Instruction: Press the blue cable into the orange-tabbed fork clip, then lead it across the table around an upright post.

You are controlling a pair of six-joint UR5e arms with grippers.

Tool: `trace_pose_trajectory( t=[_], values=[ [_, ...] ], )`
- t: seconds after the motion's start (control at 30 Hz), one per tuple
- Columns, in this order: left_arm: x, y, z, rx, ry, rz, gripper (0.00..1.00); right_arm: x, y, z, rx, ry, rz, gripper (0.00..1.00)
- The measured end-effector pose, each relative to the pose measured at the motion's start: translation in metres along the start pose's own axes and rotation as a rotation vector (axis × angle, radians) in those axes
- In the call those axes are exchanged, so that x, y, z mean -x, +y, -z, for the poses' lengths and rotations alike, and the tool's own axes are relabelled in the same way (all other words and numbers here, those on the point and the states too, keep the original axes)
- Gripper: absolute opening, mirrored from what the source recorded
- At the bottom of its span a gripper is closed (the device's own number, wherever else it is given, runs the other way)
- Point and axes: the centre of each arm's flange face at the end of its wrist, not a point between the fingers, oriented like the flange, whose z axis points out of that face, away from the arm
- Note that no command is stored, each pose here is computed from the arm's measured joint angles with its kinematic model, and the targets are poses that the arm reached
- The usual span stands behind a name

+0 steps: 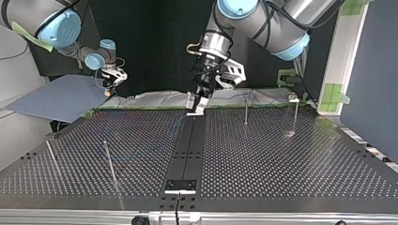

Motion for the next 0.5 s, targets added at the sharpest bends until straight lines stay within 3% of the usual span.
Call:
trace_pose_trajectory(
  t=[0.17, 0.5],
  values=[
    [-0.010, 0.007, 0.011, 0.003, 0.006, 0.010, 0.99, 0.000, -0.001, 0.000, -0.001, 0.000, 0.000, 0.00],
    [-0.035, 0.027, 0.042, 0.037, 0.074, 0.001, 0.99, 0.001, -0.002, 0.000, -0.004, 0.000, 0.005, 0.00]
  ],
)
